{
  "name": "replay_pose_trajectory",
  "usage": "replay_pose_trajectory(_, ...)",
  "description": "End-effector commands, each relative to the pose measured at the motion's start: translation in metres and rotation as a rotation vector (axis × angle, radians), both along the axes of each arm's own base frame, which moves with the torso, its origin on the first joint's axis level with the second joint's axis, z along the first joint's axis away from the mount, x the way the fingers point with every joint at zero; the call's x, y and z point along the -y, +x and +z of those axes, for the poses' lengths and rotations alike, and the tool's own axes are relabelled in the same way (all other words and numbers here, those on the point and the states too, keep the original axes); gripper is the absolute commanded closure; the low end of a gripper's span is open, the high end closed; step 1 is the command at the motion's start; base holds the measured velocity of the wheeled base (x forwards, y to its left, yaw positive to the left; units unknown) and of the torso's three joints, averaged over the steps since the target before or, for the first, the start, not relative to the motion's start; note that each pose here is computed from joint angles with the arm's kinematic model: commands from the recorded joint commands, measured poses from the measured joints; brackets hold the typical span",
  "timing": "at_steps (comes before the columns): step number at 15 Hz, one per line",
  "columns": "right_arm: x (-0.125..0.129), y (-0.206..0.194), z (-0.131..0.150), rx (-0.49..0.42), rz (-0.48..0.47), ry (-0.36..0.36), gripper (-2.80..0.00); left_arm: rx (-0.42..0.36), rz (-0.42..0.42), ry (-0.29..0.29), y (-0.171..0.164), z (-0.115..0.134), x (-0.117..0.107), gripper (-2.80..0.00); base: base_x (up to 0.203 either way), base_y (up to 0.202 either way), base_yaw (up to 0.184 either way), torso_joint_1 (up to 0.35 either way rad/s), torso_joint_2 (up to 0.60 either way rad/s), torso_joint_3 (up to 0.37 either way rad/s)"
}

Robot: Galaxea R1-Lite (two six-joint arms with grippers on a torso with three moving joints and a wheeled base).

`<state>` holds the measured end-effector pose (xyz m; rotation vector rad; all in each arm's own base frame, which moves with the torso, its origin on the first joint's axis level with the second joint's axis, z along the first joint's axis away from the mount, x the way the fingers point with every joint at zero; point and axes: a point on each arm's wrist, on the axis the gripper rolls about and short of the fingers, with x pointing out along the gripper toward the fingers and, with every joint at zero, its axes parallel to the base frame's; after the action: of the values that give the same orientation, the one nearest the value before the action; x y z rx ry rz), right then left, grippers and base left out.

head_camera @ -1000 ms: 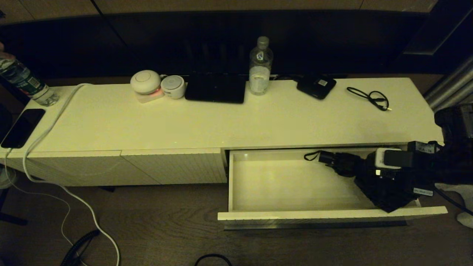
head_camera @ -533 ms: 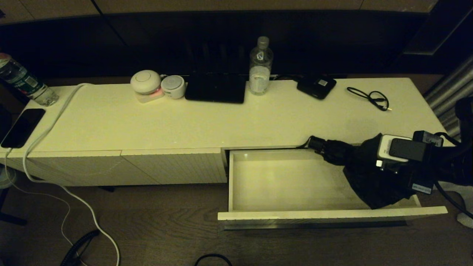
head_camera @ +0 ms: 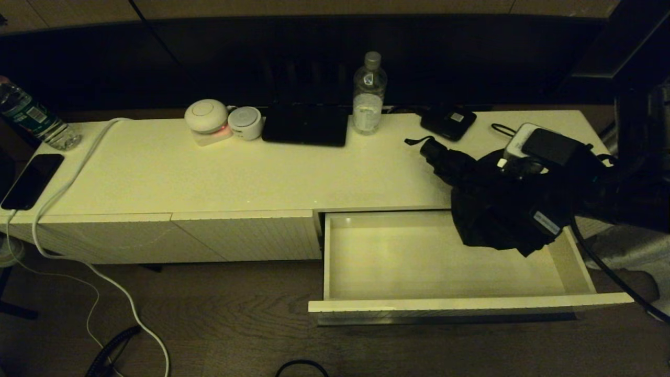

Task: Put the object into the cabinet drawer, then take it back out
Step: Take the umbrella out of the drawer and put it on the table

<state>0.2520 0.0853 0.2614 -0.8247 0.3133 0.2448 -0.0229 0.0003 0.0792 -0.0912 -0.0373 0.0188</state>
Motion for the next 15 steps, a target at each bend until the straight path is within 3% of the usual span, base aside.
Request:
replay_pose_trajectory(1,-0.022,0.025,-0.005,-0.015,-0.055,0.073,0.00,0.002,0.001,-0.001,0.000,0.000,0.000,0.00,0.000,0.000,0.000,0.000,0.00,0.000)
replay_pose_trajectory(5,-0.052,0.054,-0.006,-0.005,-0.162,0.254,0.00,0.002,0.001,-0.001,0.000,0.000,0.000,0.00,0.000,0.000,0.000,0.000,0.00,0.000)
replay_pose_trajectory(9,-0.073,0.092,-0.008,0.028,-0.308,0.484,0.00,0.002,0.001,-0.001,0.000,0.000,0.000,0.00,0.000,0.000,0.000,0.000,0.00,0.000)
replay_pose_trajectory(12,-0.084,0.113,-0.012,0.039,-0.332,0.534,0.00,0.002,0.001,-0.001,0.000,0.000,0.000,0.00,0.000,0.000,0.000,0.000,0.00,0.000)
replay_pose_trajectory(15,-0.090,0.125,-0.024,0.028,-0.339,0.533,0.00,0.002,0.001,-0.001,0.000,0.000,0.000,0.00,0.000,0.000,0.000,0.000,0.00,0.000)
